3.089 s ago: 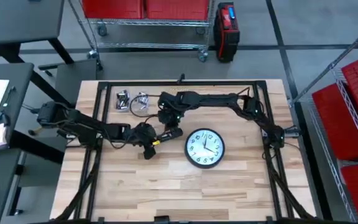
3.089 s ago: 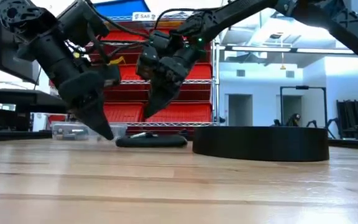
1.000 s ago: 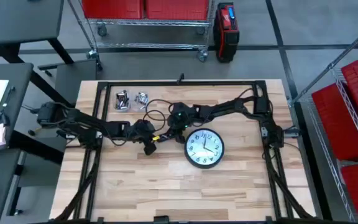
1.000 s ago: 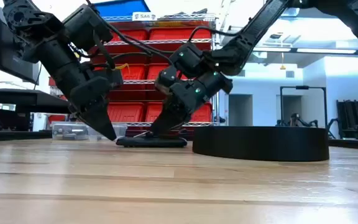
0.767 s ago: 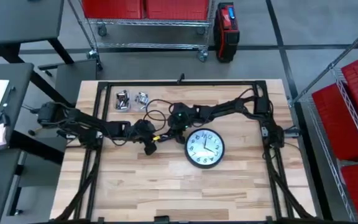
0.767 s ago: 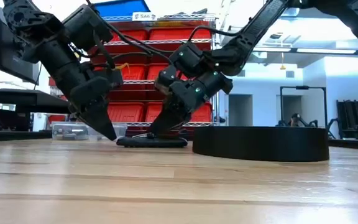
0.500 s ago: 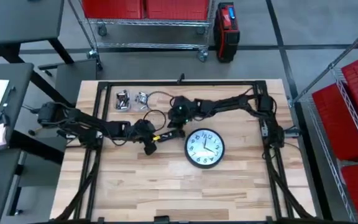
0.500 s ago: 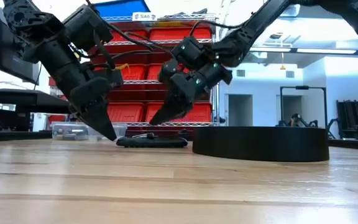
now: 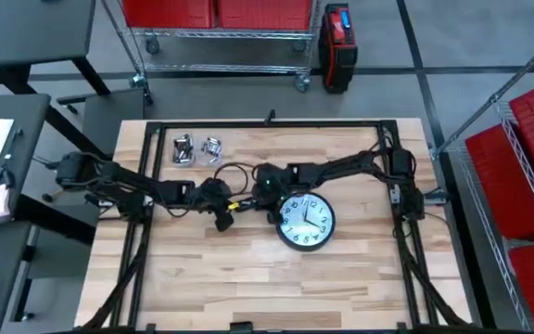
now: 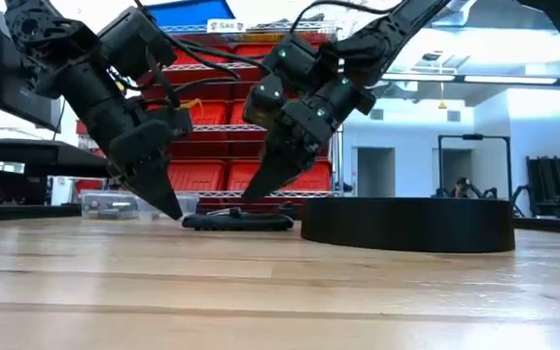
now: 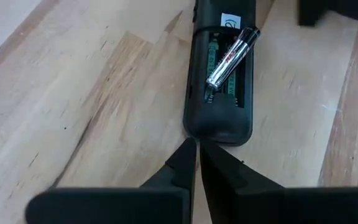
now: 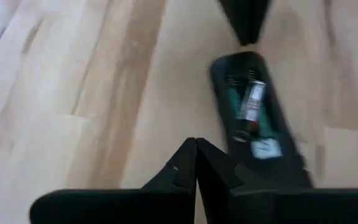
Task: Insert battery
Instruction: Insert the silver battery into the remote
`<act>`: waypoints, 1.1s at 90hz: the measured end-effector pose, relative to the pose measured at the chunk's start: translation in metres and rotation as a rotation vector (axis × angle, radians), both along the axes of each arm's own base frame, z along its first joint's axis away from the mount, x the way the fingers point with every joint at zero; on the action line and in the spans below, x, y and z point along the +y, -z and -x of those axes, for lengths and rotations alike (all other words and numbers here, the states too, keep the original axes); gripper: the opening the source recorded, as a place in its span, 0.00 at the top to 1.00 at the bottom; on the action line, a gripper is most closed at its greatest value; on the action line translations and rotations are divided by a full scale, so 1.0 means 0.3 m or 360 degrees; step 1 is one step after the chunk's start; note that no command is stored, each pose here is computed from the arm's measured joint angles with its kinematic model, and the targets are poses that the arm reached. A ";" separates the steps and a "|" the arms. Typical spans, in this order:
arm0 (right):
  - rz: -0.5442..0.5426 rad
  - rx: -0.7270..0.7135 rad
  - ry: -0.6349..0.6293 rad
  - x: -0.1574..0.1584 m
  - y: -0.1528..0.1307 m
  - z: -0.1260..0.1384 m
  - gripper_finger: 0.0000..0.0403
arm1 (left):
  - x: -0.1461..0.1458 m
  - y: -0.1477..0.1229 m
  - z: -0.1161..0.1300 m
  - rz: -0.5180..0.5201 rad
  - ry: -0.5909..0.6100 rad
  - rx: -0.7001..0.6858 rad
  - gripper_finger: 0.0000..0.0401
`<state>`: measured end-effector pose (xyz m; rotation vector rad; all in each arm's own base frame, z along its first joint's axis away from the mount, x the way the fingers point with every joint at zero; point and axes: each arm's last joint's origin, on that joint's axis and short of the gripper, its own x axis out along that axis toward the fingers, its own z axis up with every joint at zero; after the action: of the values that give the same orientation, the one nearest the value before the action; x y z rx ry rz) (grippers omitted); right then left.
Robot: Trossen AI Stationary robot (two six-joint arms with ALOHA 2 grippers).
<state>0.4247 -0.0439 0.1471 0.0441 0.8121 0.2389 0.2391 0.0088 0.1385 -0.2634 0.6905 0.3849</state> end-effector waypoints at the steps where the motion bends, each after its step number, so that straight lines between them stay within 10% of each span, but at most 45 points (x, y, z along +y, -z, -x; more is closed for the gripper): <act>1: 0.0004 -0.0003 0.0001 0.000 0.000 0.000 1.00 | 0.000 0.000 0.000 0.0000 0.0000 0.0000 0.99; 99: 0.0210 -0.0040 0.0091 -0.016 0.033 -0.019 1.00 | 0.000 -0.001 -0.001 0.0027 -0.0026 -0.0018 0.99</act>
<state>0.4306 -0.0487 0.1371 -0.0593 0.7990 0.1313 0.2394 0.0089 0.1389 -0.2874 0.6815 0.3930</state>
